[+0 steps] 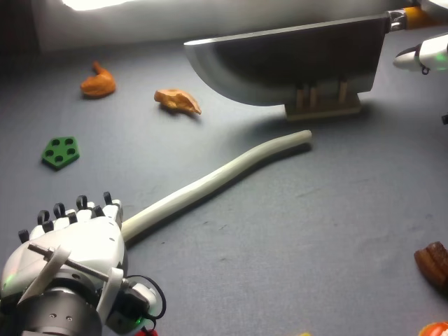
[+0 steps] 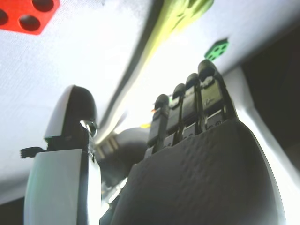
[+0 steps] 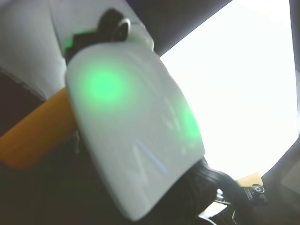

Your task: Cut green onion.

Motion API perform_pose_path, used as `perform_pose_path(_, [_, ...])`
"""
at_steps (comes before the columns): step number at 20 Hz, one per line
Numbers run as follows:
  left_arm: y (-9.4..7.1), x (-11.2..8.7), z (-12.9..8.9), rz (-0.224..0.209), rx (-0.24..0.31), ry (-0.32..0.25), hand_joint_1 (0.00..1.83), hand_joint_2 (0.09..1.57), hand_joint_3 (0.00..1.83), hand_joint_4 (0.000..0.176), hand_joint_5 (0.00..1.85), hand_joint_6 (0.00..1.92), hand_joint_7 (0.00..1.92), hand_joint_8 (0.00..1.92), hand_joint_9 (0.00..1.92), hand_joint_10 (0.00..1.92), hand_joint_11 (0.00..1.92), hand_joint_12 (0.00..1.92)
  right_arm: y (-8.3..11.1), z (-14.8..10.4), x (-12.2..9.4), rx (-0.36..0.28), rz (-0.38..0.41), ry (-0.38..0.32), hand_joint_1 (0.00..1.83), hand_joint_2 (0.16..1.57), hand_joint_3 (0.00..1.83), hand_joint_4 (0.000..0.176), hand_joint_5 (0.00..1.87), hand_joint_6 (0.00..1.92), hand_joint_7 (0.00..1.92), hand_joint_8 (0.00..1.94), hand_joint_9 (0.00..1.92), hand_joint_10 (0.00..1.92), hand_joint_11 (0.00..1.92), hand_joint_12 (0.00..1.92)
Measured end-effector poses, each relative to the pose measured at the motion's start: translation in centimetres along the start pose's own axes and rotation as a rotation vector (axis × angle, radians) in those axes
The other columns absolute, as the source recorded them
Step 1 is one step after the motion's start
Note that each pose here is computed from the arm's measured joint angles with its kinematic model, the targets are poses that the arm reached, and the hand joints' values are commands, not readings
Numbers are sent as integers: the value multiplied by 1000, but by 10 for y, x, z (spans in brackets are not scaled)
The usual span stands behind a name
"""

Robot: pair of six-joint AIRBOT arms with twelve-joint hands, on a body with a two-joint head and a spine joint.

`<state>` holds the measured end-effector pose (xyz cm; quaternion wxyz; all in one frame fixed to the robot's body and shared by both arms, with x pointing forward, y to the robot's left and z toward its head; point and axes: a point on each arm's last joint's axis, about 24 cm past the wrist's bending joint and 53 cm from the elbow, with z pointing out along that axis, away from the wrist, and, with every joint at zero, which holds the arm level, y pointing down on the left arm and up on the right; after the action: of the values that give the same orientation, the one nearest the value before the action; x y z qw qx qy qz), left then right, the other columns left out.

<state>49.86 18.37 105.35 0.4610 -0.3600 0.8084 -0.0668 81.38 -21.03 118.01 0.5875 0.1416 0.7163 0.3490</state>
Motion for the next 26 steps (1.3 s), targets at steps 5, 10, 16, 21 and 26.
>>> perform_pose_path(5, [-3,7,-2,3,7,14,868,1232,6,42,81,5,15,4,16,3,0,168,1,2,7,2,13,19,953,1094,19,7,21,9,42,17,29,12,0,0])
perform_pose_path(10, [-8,9,-4,35,27,15,880,1221,0,40,79,3,23,2,33,5,0,256,-1,1,7,8,18,22,1030,1037,0,0,380,266,441,90,291,307,0,933])
perform_pose_path(16, [-12,11,-6,87,44,16,912,1206,0,39,57,8,37,4,36,6,0,221,-1,1,7,9,22,23,1041,1060,0,0,621,1586,602,1601,490,1794,350,1915])
perform_pose_path(21, [-15,16,-7,97,55,24,895,1202,0,44,58,6,26,2,33,0,0,273,-1,1,7,9,24,22,1152,955,0,0,863,1921,1015,1941,1109,1921,1184,1921])
perform_pose_path(26, [-14,23,-5,108,58,38,891,1206,0,47,60,2,15,0,41,2,0,218,-4,1,9,14,25,26,1461,1139,53,0,1283,1896,1605,1941,1718,1921,1790,1921])
